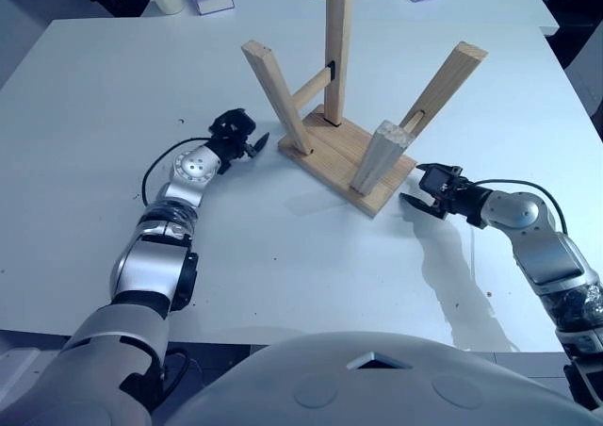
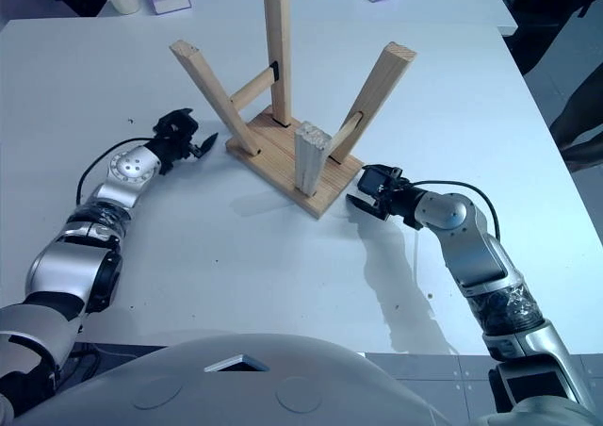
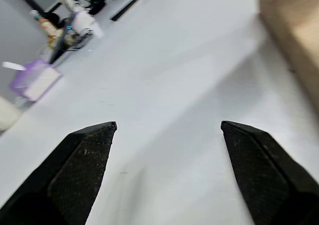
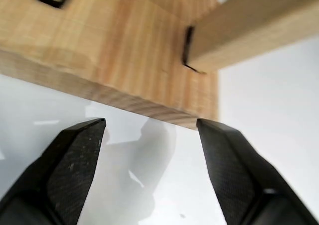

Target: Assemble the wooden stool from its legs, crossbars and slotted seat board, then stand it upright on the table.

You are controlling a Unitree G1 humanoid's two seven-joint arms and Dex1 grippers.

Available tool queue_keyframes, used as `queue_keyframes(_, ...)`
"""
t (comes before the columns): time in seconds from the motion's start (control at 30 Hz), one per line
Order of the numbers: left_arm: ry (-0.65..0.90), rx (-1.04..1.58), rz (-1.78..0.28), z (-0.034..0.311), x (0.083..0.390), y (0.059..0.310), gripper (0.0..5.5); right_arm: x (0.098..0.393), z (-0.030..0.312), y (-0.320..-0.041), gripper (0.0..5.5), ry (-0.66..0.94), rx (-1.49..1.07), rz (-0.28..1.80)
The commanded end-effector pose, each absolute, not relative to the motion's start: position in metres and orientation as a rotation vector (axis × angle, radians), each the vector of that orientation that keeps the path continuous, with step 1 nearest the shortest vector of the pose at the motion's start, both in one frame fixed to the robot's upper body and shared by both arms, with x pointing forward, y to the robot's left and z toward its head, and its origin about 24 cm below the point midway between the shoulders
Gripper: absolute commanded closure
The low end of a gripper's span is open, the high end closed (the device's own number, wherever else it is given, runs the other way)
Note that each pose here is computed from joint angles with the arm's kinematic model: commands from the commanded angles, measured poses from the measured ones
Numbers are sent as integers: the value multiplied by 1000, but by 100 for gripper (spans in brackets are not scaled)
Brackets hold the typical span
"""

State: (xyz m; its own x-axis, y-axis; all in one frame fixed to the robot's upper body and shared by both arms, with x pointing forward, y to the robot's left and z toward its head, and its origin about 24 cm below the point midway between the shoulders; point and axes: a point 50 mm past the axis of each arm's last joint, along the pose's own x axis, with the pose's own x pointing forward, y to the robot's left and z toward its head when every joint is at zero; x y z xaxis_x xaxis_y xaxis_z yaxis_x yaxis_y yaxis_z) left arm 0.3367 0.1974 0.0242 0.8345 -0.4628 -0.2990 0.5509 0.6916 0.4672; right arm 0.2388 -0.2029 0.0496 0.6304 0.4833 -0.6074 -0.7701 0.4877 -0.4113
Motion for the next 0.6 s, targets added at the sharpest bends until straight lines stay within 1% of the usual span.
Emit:
queue_keyframes(0.03,153,563,-764,11,322,177,160,236,33,-202,211,520,-723,805)
queue_keyframes(0.13,119,553,-870,8,306,176,160,238,32,-196,211,506,-717,828)
queue_keyframes(0.27,96,513,-913,13,277,190,160,236,30,-196,211,503,-725,839)
queue_keyframes(0.4,127,479,-862,22,253,209,160,234,34,-199,211,488,-720,851)
queue_keyframes(0.5,159,450,-769,32,245,225,160,231,43,-202,211,472,-708,875)
queue_keyframes(0.6,183,435,-744,39,233,230,160,229,55,-202,211,443,-664,894)
